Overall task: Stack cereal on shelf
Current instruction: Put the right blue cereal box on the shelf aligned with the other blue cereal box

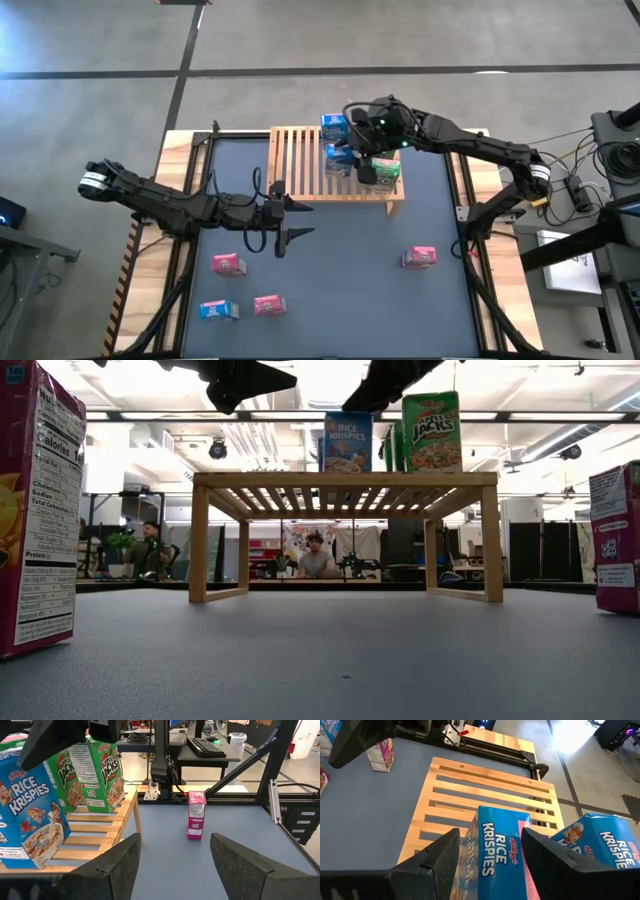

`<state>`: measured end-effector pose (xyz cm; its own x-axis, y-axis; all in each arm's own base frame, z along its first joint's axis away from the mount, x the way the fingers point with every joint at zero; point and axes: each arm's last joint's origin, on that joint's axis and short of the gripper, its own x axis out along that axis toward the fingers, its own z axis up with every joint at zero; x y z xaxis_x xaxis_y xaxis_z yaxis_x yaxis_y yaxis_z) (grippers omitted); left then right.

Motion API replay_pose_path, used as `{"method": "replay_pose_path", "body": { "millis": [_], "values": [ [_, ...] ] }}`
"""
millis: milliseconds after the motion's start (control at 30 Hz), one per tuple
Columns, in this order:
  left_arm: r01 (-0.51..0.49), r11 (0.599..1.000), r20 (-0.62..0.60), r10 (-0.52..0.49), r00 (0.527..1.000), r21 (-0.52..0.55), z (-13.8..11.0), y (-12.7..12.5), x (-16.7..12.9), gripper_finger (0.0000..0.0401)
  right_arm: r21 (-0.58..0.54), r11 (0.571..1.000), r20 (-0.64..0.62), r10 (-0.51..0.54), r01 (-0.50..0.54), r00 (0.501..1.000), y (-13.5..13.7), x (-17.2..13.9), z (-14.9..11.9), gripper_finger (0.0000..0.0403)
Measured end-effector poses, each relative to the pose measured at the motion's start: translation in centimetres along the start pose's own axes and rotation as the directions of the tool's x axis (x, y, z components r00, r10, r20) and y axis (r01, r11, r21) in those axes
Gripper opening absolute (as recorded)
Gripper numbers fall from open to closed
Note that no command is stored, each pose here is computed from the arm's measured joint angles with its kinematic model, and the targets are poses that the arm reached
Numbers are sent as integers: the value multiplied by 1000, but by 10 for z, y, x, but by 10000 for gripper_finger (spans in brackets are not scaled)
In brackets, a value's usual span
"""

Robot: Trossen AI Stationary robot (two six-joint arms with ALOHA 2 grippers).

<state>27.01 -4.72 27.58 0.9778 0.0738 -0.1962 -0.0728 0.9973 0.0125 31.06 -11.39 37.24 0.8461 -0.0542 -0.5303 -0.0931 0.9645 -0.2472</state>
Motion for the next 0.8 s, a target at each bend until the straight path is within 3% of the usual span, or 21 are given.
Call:
{"method": "replay_pose_path", "body": {
  "millis": [367, 800],
  "values": [
    [0, 1000, 0, 0, 1000, 0, 0, 0, 0, 223, 0, 1000, -27, -6, 6, 1000, -4, 21, -5, 178],
    [0, 1000, -8, 0, 1000, 2, -3, 0, 0, 223, -22, 999, -5, -39, 39, 999, -6, 16, 0, 178]
  ]
}}
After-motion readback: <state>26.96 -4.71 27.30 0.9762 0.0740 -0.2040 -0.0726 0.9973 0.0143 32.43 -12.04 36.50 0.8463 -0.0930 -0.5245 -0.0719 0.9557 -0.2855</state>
